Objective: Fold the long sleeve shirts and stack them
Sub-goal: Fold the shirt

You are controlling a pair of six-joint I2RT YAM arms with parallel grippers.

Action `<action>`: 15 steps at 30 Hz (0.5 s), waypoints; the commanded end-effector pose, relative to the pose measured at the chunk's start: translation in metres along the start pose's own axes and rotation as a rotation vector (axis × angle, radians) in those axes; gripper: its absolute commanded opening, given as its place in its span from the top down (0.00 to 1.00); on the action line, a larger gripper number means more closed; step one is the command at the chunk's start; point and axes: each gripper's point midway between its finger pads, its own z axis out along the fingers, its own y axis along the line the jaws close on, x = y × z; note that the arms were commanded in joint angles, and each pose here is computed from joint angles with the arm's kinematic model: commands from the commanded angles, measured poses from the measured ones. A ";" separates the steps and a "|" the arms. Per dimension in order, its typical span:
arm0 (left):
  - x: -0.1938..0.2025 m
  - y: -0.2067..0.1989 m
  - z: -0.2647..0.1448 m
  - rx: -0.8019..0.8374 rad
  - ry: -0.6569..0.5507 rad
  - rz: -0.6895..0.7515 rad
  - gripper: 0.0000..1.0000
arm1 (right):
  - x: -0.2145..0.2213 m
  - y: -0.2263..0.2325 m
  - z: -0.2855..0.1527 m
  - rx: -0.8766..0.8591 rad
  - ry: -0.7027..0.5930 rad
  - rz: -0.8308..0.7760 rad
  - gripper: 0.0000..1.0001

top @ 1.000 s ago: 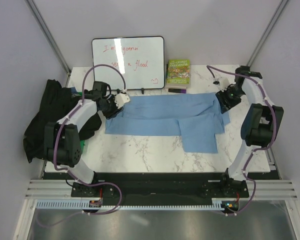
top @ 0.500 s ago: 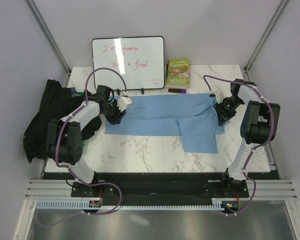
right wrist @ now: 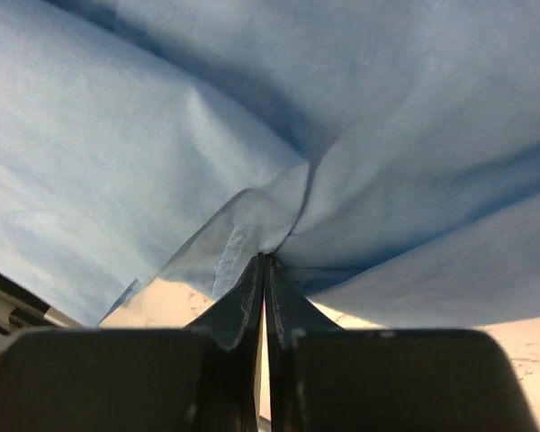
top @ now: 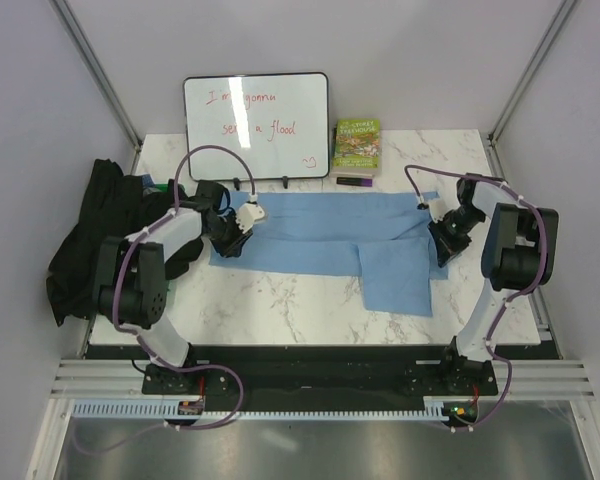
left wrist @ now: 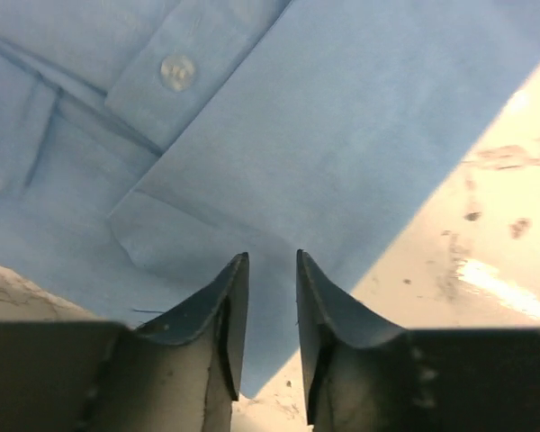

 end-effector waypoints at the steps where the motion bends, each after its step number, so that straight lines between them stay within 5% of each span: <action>1: -0.082 -0.044 -0.044 0.024 -0.251 0.272 0.59 | 0.000 0.021 -0.034 0.011 -0.044 -0.023 0.94; 6: -0.138 -0.139 -0.050 0.088 -0.380 0.605 0.51 | 0.005 0.009 -0.047 0.093 -0.042 -0.023 0.60; 15: -0.198 -0.321 -0.013 0.303 -0.522 0.889 0.49 | -0.035 0.048 -0.072 -0.031 -0.206 -0.044 0.69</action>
